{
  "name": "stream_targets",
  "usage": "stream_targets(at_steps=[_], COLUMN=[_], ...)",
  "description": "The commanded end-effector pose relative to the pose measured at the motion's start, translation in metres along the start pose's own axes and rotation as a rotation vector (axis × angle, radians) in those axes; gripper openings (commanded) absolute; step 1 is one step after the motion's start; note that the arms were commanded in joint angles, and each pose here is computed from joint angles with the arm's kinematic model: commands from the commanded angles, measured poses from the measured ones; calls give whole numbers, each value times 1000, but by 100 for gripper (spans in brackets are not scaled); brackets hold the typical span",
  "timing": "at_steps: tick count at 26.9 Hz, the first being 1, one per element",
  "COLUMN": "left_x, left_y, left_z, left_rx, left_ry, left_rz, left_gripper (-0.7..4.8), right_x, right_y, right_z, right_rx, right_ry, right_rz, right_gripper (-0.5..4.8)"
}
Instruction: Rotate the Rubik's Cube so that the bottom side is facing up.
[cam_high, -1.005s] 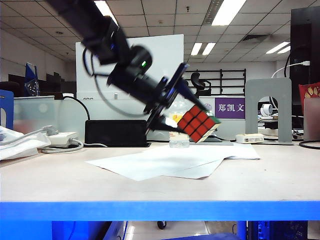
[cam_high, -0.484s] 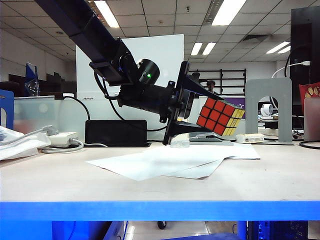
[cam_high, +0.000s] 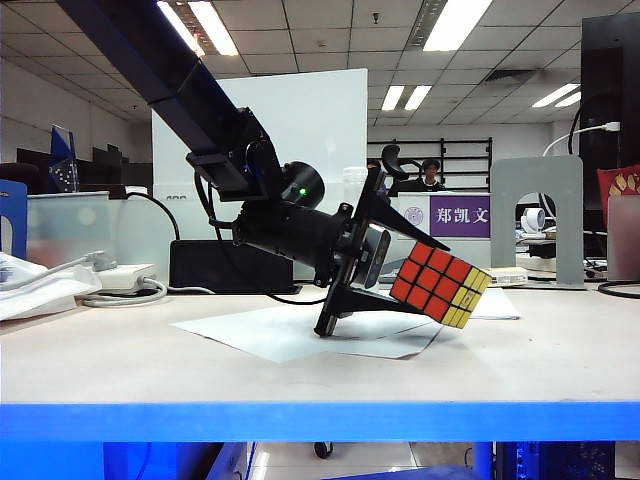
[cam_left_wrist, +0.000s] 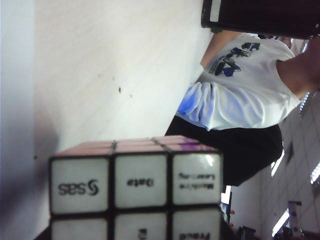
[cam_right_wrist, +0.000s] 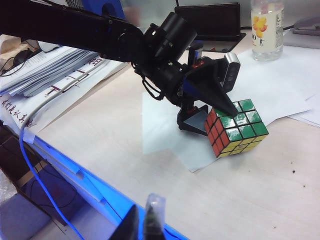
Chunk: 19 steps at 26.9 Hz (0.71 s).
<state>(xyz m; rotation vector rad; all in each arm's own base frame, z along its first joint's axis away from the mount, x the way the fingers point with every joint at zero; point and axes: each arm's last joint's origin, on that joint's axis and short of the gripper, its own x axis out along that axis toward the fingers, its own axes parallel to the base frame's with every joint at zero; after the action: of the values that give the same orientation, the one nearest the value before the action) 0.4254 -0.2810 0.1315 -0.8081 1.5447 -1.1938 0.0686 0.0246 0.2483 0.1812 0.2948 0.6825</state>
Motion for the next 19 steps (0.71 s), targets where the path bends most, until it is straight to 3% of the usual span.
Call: stream_targets(at_steps=[1, 5, 10, 19], left_x=[-2, -3, -4, -14], left_y=[1, 1, 2, 2], left_z=[0, 1, 1, 3], left_rx=[-1, -2, -19, -44], left_ry=[-11, -14, -25, -73], left_rz=[15, 16, 33, 79], left_gripper=[48, 69, 242, 261], right_x=[-1, -1, -1, -1], right_y=[1, 1, 1, 1], right_z=[2, 2, 2, 2], right_rx=[-12, -12, -12, -12], right_ry=[-13, -13, -13, -13], right_rz=[3, 3, 3, 3], right_gripper=[27, 27, 27, 27])
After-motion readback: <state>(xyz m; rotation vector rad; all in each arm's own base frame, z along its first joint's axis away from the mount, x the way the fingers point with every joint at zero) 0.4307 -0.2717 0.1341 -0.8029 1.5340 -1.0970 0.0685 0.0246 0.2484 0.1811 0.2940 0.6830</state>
